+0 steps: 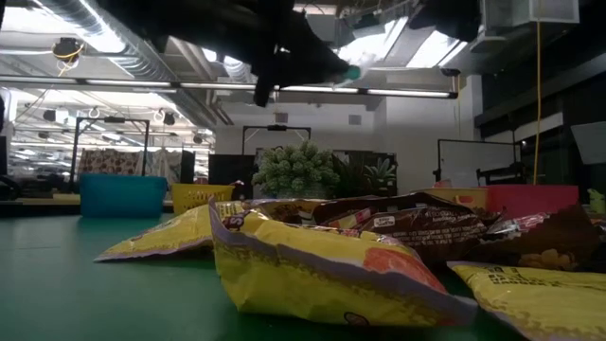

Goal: Sort candy
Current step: Put the blue gummy into the blue bin

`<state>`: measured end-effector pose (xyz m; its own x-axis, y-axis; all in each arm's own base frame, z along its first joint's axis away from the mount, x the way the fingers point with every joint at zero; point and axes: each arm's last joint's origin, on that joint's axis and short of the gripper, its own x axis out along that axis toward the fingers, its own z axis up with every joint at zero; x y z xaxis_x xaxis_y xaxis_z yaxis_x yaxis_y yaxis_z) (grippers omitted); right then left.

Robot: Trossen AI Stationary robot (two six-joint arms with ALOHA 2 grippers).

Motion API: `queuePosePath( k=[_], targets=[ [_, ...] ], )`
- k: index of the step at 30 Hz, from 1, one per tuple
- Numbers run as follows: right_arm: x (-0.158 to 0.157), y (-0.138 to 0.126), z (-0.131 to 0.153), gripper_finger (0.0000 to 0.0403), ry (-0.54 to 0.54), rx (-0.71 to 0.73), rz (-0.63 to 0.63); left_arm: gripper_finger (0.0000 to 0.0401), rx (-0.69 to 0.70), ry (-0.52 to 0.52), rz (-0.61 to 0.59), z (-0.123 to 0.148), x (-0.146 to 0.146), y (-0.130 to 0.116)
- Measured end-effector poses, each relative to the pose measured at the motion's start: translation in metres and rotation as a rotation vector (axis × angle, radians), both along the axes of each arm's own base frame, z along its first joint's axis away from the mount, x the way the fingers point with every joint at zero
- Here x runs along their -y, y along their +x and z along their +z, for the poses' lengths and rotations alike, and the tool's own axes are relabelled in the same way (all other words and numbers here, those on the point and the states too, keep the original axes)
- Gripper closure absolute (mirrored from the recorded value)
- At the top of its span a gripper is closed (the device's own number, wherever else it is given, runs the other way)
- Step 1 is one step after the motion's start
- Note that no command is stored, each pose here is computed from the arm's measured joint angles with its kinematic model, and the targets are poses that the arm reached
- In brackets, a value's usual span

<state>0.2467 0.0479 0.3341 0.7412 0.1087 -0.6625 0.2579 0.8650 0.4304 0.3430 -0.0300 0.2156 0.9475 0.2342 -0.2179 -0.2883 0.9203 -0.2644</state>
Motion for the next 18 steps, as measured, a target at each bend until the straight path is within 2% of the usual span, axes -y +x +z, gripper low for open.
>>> queuePosePath(
  k=[3,7,12,18],
  targets=[
    [0.001,-0.006,0.002,0.0219,-0.002,-0.017,-0.001,0.0351,-0.052,0.008,0.048,0.015,-0.017,-0.013],
    [0.002,-0.010,0.000,0.0219,0.000,-0.053,-0.005,0.0351,-0.165,0.020,0.122,0.036,-0.042,-0.041],
    [0.002,-0.011,-0.005,0.0219,-0.010,-0.106,-0.006,0.0351,-0.331,0.019,0.233,0.057,-0.066,-0.092],
    [0.001,-0.008,-0.008,0.0219,-0.011,-0.118,-0.006,0.0351,-0.600,0.018,0.477,0.062,-0.081,-0.158]
  ],
)
